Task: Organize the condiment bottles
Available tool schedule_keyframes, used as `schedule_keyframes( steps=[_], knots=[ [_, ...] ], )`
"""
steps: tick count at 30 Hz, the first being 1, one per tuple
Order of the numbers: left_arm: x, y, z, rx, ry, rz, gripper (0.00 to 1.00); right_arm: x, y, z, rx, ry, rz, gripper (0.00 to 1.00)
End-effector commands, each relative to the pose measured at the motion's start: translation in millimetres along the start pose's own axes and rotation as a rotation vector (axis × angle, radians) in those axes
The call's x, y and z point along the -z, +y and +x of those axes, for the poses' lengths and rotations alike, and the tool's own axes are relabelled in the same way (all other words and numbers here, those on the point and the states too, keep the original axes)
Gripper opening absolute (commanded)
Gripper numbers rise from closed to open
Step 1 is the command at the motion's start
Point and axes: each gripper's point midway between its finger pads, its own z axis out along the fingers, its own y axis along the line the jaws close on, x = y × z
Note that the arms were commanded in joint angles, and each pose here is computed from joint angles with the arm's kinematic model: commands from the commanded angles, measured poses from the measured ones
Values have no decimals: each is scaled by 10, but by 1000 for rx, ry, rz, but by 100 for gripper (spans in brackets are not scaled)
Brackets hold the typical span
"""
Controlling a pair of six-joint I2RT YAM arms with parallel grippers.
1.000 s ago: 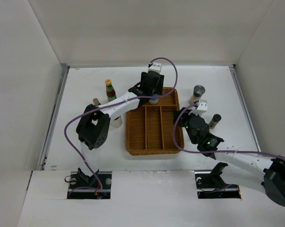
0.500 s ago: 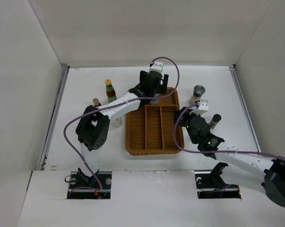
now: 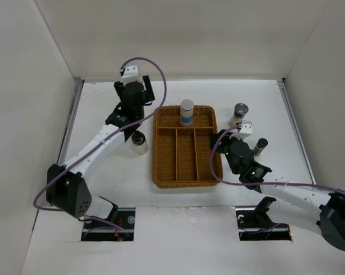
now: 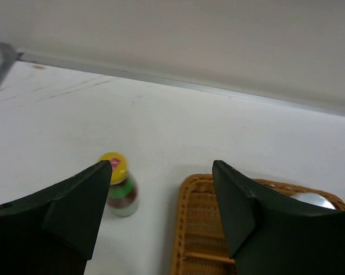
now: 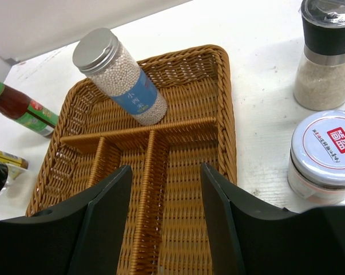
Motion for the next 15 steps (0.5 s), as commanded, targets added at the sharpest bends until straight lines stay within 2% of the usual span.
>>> schedule_keyframes(
  steps=[1, 6, 10, 15],
  knots=[
    [81, 420, -7, 38, -21, -102, 68, -39, 82, -73, -36, -27, -26, 58],
    [-35, 651, 205, 27, 41, -150, 66, -48, 105, -75, -32, -25, -33, 59],
    [-256, 659, 392, 20, 91, -137, 64, -42, 163, -53, -28, -12, -57, 59],
    [-442, 657, 407, 23, 107, -141, 63, -53, 223, -14, -22, 2, -79, 59]
  ],
)
